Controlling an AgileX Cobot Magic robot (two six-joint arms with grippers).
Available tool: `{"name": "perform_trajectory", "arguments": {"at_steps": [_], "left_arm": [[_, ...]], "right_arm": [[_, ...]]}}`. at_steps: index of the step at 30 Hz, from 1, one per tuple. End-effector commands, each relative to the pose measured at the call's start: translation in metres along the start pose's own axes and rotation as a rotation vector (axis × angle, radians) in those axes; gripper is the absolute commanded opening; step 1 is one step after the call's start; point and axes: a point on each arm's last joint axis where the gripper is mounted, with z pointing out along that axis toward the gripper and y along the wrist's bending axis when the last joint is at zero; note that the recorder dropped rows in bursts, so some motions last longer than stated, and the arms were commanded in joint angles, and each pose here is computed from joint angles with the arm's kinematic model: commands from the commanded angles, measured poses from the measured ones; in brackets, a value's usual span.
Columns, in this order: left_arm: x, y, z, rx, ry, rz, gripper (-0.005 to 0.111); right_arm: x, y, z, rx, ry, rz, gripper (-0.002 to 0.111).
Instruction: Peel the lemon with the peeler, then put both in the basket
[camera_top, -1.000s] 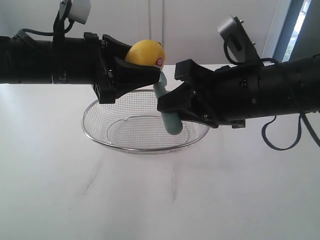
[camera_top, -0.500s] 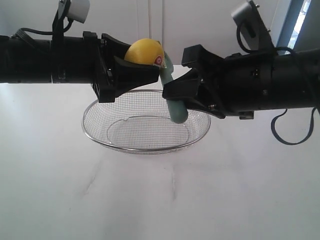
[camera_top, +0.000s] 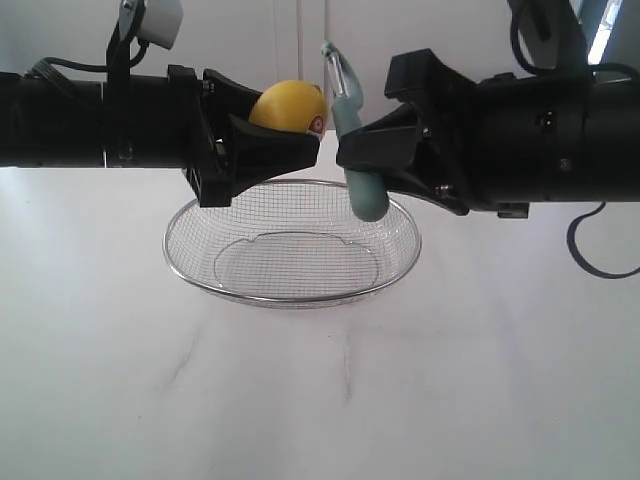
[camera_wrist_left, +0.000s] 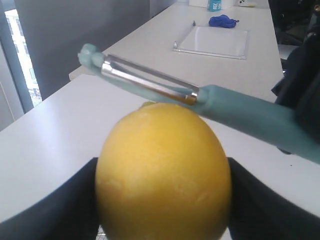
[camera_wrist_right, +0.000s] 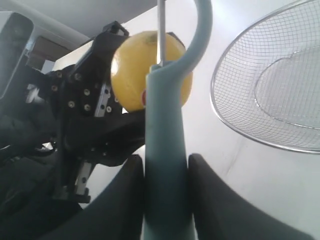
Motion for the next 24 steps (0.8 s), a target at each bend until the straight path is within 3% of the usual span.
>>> {"name": "perform_trajectory", "arguments": {"at_steps": [1, 14, 24], "left_arm": [[-0.005, -0.003, -0.003, 0.007, -0.029, -0.005, 0.0], [-0.005, -0.003, -0.003, 0.009, -0.031, -0.005, 0.0], [-0.005, -0.003, -0.003, 0.009, -0.031, -0.005, 0.0]], "right_arm": [[-0.001, -0.007, -0.003, 0.086, -0.014, -0.011, 0.0], [0.011, -0.034, 0.027, 0.142, 0.173, 0.055, 0.0], [0.013, -0.027, 0.031, 0.023, 0.211, 0.057, 0.0]]}}
